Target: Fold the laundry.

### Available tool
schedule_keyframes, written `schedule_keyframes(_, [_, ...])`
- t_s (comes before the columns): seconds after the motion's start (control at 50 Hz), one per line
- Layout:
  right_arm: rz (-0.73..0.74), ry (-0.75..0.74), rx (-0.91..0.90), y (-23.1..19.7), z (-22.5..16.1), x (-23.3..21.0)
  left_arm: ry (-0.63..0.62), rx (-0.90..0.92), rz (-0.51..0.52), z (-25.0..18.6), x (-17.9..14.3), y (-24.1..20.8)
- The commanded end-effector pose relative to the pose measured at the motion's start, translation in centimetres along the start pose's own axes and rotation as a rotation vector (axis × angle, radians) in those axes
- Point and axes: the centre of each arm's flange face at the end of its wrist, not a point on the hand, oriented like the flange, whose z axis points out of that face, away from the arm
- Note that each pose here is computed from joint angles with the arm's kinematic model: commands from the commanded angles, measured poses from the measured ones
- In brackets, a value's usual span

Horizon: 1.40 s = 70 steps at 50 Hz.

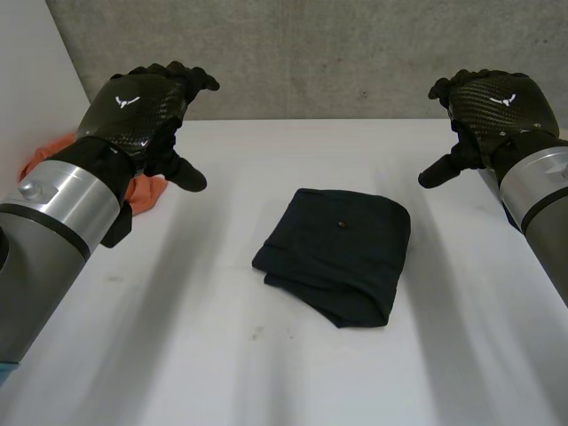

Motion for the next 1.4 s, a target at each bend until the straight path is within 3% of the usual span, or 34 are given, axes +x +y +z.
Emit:
schedule_keyframes(0.02, [-0.039,-0.009,-0.004,0.0,-0.2,-0.3,-0.019,0.000,0.046,-0.2,0.0,0.0])
schedule_keyframes(0.16, [-0.071,-0.021,-0.036,0.6,-0.3,-0.6,-0.007,0.006,0.051,-0.2,0.2,-0.1])
schedule_keyframes(0.26, [-0.109,-0.119,-0.141,1.8,-1.5,-2.2,0.025,0.025,0.053,0.0,0.7,-0.6])
schedule_keyframes(0.38, [-0.123,-0.342,-0.307,6.3,-4.0,-8.5,0.223,0.054,0.059,0.3,2.3,-1.1])
schedule_keyframes(0.52, [0.015,-0.338,-0.293,11.1,-3.7,-11.5,0.396,0.048,0.057,0.8,3.8,-0.2])
schedule_keyframes(0.64, [0.006,-0.260,-0.196,13.4,-2.9,-12.9,0.395,0.024,0.051,1.7,3.8,0.7])
schedule_keyframes(0.74, [-0.102,-0.184,-0.175,15.3,-2.0,-13.5,0.397,0.012,0.048,2.0,3.9,1.2])
schedule_keyframes(0.88, [-0.189,-0.192,-0.180,16.1,-1.1,-14.0,0.399,0.006,0.045,2.2,3.9,1.5])
schedule_keyframes(1.18, [-0.171,-0.248,-0.221,14.6,-2.3,-13.7,0.397,0.007,0.045,2.2,3.9,1.4])
schedule_keyframes(1.4, [-0.202,-0.264,-0.269,17.6,-1.3,-14.8,0.401,0.000,0.043,2.2,4.0,1.6])
